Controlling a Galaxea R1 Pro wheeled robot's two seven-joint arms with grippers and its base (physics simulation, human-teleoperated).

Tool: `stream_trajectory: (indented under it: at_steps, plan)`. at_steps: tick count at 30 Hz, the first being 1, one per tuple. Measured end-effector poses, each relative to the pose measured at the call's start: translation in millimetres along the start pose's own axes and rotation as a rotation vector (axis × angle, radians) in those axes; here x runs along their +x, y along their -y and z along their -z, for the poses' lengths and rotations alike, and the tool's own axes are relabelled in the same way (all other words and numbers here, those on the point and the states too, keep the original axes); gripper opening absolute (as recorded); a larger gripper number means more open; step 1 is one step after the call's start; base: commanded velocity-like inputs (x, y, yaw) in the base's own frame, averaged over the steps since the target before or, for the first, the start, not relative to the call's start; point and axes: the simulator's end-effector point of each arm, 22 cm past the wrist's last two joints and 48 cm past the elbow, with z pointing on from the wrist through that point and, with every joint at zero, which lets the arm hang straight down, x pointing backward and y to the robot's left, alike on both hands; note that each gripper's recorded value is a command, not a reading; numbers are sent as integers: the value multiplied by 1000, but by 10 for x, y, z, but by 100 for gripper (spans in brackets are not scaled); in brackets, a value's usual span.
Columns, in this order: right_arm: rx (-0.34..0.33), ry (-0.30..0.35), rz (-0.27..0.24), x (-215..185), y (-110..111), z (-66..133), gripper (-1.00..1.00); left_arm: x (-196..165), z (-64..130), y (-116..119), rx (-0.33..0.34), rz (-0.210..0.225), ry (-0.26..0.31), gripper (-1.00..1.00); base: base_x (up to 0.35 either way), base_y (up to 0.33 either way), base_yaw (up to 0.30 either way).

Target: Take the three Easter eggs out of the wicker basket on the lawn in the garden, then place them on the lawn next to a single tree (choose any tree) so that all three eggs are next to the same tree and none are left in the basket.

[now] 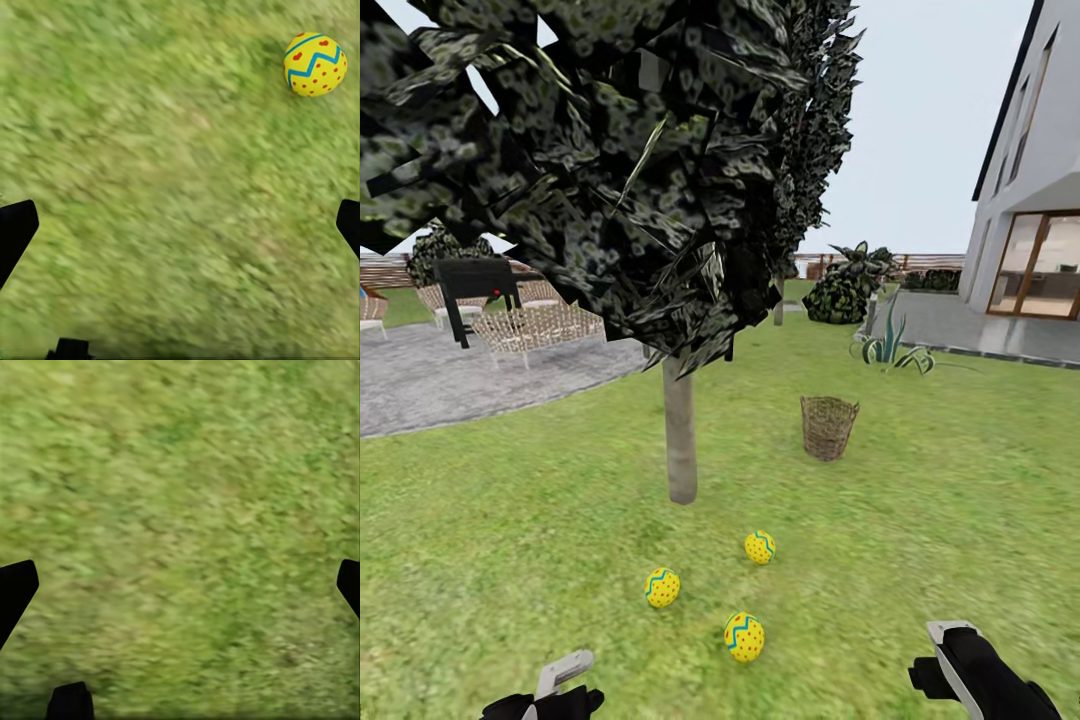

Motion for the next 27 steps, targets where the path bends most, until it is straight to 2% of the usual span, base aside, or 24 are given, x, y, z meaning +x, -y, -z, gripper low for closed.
stream_trajectory:
  at_steps: [27]
  plan:
    - [-3, -45, 12, 0, 58, 255, 100, -7, 278, 31, -16, 6, -43, 100, 0, 0, 0]
